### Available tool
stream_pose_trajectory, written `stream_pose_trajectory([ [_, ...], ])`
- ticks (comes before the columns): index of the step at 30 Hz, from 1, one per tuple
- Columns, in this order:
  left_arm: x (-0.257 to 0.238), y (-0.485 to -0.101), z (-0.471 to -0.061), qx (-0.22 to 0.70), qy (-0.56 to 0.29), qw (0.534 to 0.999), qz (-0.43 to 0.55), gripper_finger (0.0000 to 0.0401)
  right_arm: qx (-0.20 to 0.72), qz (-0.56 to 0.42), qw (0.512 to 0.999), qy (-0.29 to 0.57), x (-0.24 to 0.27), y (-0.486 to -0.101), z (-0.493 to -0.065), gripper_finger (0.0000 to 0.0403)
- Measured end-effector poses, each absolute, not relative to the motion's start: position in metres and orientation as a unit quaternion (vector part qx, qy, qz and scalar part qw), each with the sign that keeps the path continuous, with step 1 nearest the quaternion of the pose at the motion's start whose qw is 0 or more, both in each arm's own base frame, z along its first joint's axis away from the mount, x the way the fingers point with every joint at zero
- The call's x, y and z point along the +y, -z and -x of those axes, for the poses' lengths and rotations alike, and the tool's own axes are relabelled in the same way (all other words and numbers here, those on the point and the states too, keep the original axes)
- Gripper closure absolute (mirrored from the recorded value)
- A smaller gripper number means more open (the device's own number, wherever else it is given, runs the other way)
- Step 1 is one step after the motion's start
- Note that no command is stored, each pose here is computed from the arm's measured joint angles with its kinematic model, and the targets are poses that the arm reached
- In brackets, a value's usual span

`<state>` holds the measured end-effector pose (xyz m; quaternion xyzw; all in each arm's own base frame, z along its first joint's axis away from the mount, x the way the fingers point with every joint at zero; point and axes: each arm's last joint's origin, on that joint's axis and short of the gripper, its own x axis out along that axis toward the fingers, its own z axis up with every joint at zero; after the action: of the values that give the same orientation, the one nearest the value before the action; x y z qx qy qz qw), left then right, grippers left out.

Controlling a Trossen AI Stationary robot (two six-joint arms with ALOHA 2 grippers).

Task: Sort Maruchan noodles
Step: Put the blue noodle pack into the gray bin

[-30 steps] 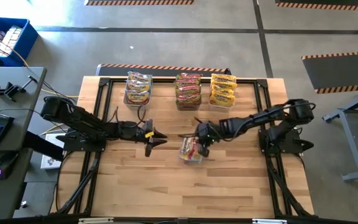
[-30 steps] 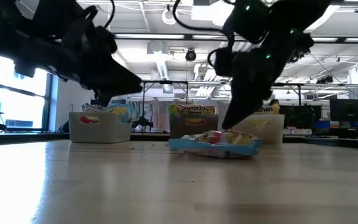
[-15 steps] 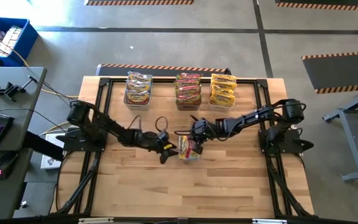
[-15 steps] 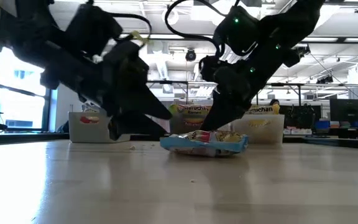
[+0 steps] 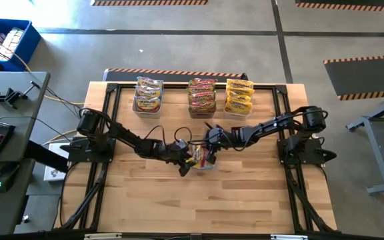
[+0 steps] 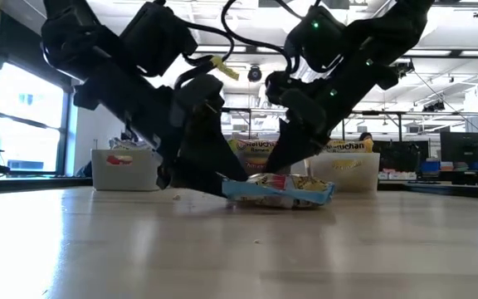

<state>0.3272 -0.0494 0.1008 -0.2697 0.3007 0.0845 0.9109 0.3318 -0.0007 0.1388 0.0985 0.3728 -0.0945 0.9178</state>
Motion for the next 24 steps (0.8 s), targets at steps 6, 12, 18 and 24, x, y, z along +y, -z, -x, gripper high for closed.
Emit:
stream_pose_trajectory([
  [6, -0.048, -0.095, -0.328, 0.299, -0.107, 0.916, 0.246, 0.0247, 0.359, -0.097, 0.924, 0.088, 0.0, -0.141, -0.334, 0.0403],
  [12, -0.048, -0.09, -0.333, 0.285, -0.086, 0.934, 0.197, 0.0365, 0.355, -0.069, 0.929, 0.074, 0.0, -0.155, -0.329, 0.0373],
  [18, -0.048, -0.107, -0.334, 0.258, -0.06, 0.959, 0.097, 0.0392, 0.417, -0.072, 0.903, 0.076, -0.012, -0.187, -0.295, 0.0285],
  [24, -0.053, -0.136, -0.331, 0.221, -0.037, 0.974, -0.04, 0.04, 0.446, -0.141, 0.884, -0.015, -0.031, -0.195, -0.279, 0.0206],
])
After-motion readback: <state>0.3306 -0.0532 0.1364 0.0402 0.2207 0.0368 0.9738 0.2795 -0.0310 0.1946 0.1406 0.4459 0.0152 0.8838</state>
